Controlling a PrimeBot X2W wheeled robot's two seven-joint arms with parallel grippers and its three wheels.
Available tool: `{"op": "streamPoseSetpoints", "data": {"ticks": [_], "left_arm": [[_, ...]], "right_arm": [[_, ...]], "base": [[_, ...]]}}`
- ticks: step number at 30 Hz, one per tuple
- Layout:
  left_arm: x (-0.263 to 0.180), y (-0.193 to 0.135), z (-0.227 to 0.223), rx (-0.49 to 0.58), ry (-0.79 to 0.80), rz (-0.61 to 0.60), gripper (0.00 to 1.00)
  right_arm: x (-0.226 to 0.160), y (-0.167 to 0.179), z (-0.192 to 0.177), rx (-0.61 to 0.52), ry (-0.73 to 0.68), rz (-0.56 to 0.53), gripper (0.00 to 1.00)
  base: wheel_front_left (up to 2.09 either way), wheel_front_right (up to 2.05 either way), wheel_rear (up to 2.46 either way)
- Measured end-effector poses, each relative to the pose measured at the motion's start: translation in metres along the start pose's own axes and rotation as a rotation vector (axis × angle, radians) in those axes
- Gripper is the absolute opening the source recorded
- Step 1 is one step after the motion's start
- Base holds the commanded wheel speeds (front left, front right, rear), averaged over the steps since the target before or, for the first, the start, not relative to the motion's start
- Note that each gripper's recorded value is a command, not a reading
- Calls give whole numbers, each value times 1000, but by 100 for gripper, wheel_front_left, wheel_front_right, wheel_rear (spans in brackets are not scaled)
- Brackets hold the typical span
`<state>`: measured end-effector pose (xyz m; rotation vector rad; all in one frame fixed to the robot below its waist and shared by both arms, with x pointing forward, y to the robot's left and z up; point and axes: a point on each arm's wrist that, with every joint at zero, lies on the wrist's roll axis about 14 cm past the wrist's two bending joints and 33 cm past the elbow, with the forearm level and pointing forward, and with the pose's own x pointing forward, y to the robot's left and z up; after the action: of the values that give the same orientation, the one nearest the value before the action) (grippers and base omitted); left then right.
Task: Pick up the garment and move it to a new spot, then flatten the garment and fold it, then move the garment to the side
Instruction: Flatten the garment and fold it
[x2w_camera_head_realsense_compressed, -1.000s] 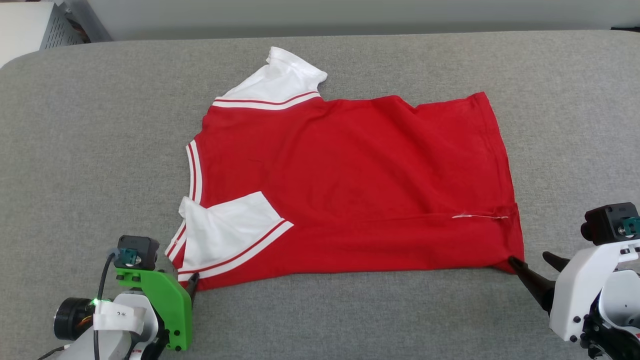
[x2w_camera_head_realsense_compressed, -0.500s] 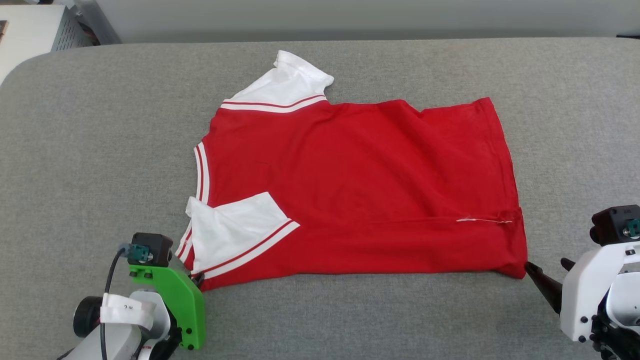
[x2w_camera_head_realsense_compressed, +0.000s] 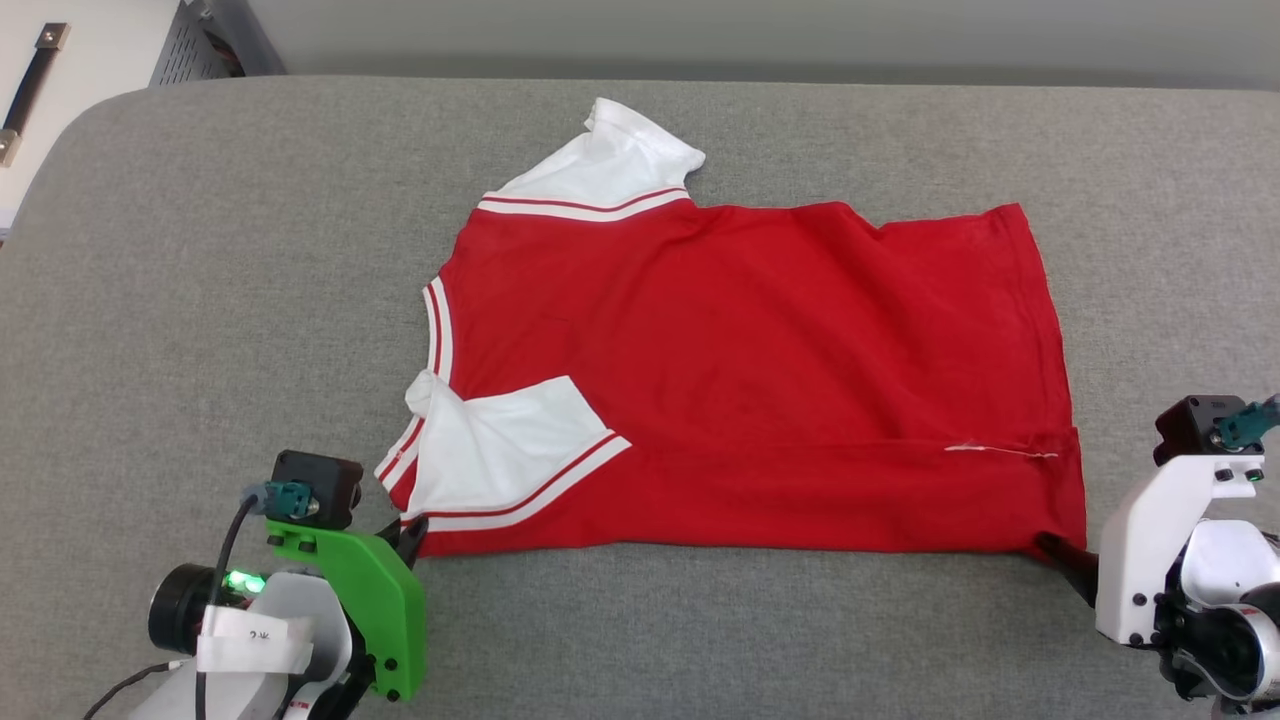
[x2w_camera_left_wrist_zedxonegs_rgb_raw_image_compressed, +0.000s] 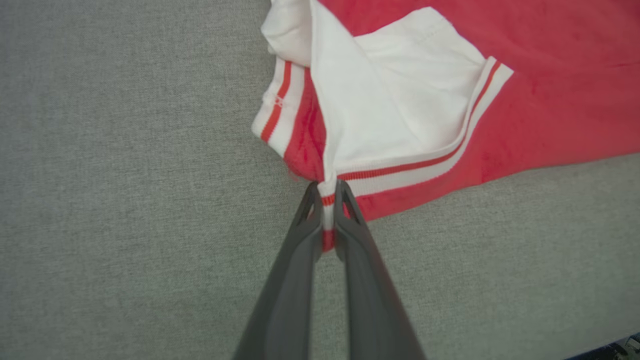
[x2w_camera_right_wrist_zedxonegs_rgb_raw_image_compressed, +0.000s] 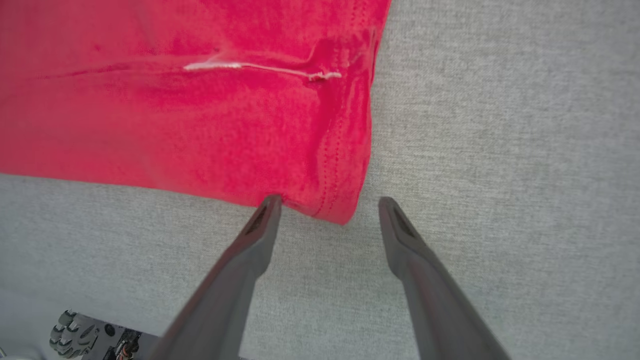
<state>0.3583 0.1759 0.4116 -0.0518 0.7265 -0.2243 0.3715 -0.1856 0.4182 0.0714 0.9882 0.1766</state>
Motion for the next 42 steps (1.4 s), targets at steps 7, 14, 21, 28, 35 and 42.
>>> {"op": "streamPoseSetpoints", "data": {"ticks": [7, 14, 21, 28, 35, 42], "left_arm": [[2, 0, -6, -1, 27, -3, 0], [6, 2, -15, -5, 65, 0, 0], [9, 3, -19, -5, 85, 0, 0], [6, 3, -17, 0, 78, -1, 0], [-3, 0, -14, -1, 66, -7, 0], [-19, -4, -26, -14, 85, -6, 0]], "right_arm": [[21, -2, -8, 1, 62, -9, 100], [35, 2, -13, -10, 104, 6, 100], [43, 4, -24, -1, 150, 31, 0], [38, 0, -19, 3, 126, 28, 0], [24, -2, -19, 2, 108, 27, 0], [7, -5, -33, 7, 110, 22, 0]], "base": [[0, 0, 0], [0, 0, 0], [0, 0, 0], [0, 0, 0], [0, 0, 0], [0, 0, 0]]}}
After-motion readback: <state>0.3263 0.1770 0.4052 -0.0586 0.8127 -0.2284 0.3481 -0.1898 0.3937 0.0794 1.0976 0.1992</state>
